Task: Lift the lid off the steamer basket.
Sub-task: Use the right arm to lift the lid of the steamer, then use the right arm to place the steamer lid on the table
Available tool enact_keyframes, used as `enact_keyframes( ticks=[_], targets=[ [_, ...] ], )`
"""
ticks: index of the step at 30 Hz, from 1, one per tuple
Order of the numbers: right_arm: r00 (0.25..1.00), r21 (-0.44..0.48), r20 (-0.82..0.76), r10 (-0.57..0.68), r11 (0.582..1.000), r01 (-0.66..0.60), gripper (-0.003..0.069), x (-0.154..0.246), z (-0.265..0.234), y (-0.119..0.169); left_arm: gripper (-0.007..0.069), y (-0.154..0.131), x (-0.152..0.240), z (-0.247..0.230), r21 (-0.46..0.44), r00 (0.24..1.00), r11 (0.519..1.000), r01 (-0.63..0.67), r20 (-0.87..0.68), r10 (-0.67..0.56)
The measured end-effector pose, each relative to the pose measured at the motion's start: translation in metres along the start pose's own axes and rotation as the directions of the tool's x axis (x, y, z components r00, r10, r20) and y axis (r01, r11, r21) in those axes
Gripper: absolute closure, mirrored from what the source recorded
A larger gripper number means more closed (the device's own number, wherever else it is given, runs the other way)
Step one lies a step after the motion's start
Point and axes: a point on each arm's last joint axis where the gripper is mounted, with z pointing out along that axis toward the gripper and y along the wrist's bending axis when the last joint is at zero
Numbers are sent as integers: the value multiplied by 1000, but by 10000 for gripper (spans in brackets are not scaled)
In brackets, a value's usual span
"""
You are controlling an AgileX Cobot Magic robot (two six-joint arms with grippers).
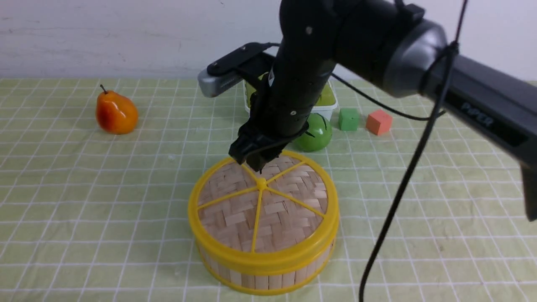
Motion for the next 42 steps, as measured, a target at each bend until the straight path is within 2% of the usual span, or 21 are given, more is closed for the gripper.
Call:
enact_keyframes(
  ticks=[3,8,15,16,18,19,21,24,30,33,34,35,38,42],
  targets=[
    [1000,0,-31,5,1000,-5,210,1,15,-2,386,0,0,0,0,1000,1000,0,0,0],
    [998,-3,-67,8,1000,-9,202,3,33,-3,386,0,0,0,0,1000,1000,0,0,0],
    [996,-5,-87,11,1000,-12,337,4,45,-4,386,0,0,0,0,1000,1000,0,0,0],
    [996,-6,-84,11,1000,-12,412,3,44,-4,386,0,0,0,0,1000,1000,0,0,0],
    [997,-7,-82,11,1000,-12,455,3,44,-4,386,0,0,0,0,1000,1000,0,0,0],
    [997,-11,-81,13,1000,-14,517,3,44,-4,386,0,0,0,0,1000,1000,0,0,0],
    [997,-12,-80,13,1000,-14,578,3,43,-3,386,0,0,0,0,1000,1000,0,0,0],
    [997,-12,-76,13,1000,-14,582,2,41,-3,386,0,0,0,0,1000,1000,0,0,0],
    [1000,18,-20,-1,1000,2,582,0,9,-3,386,0,0,0,0,1000,1000,0,0,0],
    [996,83,81,-21,996,15,582,0,-48,-5,386,0,0,0,0,1000,1000,0,0,0],
    [996,87,87,-21,996,14,582,0,-51,-6,386,0,0,0,0,1000,1000,0,0,0],
    [990,112,140,-11,994,-5,582,5,-82,-13,386,0,0,0,0,1000,1000,0,0,0],
    [983,162,175,47,984,-76,582,26,-120,-37,386,0,0,0,0,1000,1000,0,0,0],
    [978,195,134,159,964,-183,582,62,-132,-68,386,0,0,0,0,1000,1000,0,0,0]
  ],
)
